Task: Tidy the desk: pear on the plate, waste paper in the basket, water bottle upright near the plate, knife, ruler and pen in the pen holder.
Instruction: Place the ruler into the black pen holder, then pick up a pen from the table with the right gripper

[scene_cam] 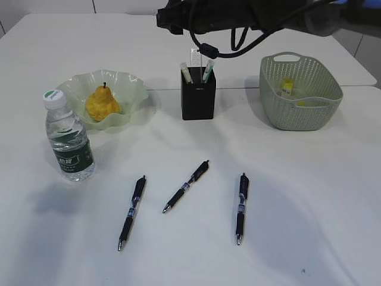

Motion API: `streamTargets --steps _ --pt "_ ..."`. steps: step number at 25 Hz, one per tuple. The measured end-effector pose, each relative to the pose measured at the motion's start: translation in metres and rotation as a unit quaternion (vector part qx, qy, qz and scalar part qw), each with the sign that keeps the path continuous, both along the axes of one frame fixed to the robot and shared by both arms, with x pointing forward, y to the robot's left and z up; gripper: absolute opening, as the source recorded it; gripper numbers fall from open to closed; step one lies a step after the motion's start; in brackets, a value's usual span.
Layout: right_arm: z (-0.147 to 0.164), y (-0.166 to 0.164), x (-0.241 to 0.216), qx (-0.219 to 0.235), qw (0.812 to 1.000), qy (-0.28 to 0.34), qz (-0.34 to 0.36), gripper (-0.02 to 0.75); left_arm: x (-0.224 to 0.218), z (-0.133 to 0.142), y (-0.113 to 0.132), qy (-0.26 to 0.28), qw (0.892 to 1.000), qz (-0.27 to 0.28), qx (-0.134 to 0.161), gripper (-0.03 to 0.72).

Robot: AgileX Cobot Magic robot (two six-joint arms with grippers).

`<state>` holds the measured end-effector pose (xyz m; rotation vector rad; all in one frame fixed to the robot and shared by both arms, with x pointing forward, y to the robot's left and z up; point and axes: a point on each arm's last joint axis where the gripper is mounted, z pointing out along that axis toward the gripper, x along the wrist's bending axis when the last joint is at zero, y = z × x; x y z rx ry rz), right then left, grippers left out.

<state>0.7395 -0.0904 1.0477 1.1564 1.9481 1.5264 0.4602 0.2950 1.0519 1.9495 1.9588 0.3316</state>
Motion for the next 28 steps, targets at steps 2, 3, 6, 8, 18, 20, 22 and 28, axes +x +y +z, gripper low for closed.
streamTargets --steps 2,3,6,8,18,20,22,28 --pt "0.004 -0.001 -0.007 -0.020 0.999 0.029 0.009 0.388 0.000 0.000 0.000 0.000 1.000 0.000 0.000 0.466" --pt "0.004 -0.003 -0.011 -0.043 0.998 0.045 0.014 0.388 0.000 0.000 0.000 0.000 1.000 0.000 0.000 0.466" --pt "0.007 -0.012 -0.023 -0.099 0.989 0.111 0.006 0.388 0.000 0.000 0.000 0.000 1.000 0.000 0.000 0.466" --pt "0.009 -0.019 -0.030 -0.130 0.980 0.152 -0.011 0.388 0.000 0.000 0.000 0.000 1.000 0.000 0.000 0.466" --pt "0.047 -0.046 -0.073 -0.210 0.940 0.265 -0.052 0.388 -0.002 -0.001 0.000 0.012 1.000 -0.001 0.000 0.466" --pt "0.057 -0.050 -0.081 -0.214 0.936 0.272 -0.057 0.388 -0.002 -0.001 0.000 0.013 1.000 -0.001 0.000 0.466" --pt "0.064 -0.052 -0.087 -0.215 0.934 0.280 -0.061 0.388 -0.002 -0.001 0.000 0.014 1.000 -0.002 0.000 0.467" --pt "0.058 -0.060 -0.107 -0.223 0.918 0.322 -0.065 0.389 -0.004 -0.002 0.000 0.026 1.000 -0.003 -0.001 0.466"
